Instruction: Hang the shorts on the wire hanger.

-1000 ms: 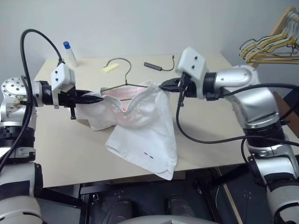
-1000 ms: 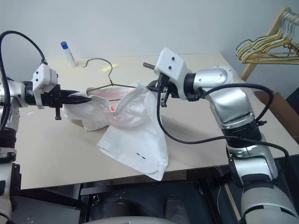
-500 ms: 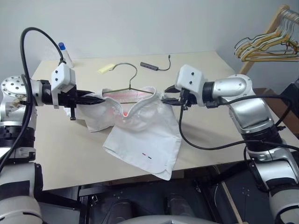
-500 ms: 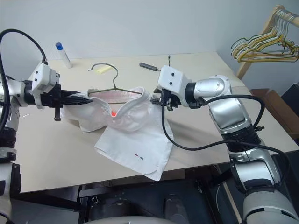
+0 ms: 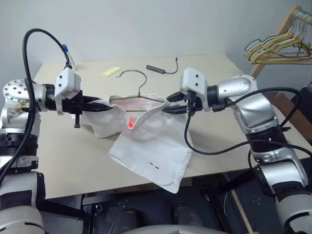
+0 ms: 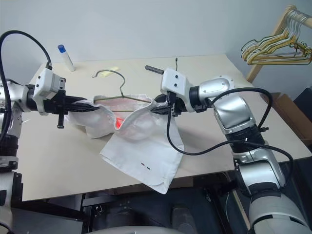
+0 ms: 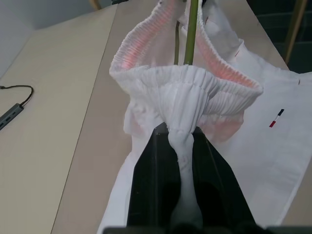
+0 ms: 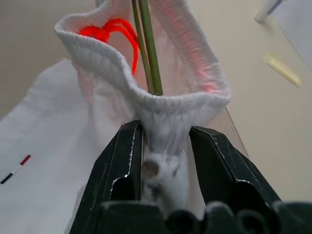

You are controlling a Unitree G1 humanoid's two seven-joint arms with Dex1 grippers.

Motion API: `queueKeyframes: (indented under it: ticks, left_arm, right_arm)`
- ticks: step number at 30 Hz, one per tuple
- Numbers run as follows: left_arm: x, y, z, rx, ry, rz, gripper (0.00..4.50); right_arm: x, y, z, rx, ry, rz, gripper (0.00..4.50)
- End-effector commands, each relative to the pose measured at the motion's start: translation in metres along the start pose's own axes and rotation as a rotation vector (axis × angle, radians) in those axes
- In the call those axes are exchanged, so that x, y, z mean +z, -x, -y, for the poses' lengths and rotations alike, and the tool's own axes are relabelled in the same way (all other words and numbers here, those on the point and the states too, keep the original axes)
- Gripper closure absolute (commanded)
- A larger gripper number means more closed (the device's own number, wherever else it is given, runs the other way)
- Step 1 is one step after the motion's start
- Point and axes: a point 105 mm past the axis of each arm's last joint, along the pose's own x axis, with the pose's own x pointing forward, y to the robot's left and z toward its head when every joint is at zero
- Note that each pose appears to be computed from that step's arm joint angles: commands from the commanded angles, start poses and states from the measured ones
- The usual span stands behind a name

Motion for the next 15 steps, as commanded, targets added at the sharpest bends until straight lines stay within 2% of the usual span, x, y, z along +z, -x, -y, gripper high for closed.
queueKeyframes:
  ticks: [1,4,5,12,15]
  left_arm:
    - [0.011,0.005,-0.005,0.032,-0.034,0.036,4.50]
    - [0.014,0.004,-0.008,0.039,-0.023,0.064,4.50]
    - [0.014,0.004,-0.009,0.041,-0.011,0.076,4.50]
    - [0.016,0.005,-0.029,0.158,-0.011,0.166,2.47]
    - [0.032,0.017,-0.043,0.247,-0.021,0.283,1.54]
  right_arm:
    - [0.016,0.008,0.006,-0.011,0.019,0.035,3.40]
    - [0.013,0.008,0.005,-0.008,0.028,0.020,4.39]
    - [0.011,0.008,0.004,-0.013,0.030,0.014,4.47]
    - [0.006,0.012,0.004,-0.051,0.007,0.009,4.47]
    - [0.001,0.019,0.010,-0.118,-0.061,0.007,4.47]
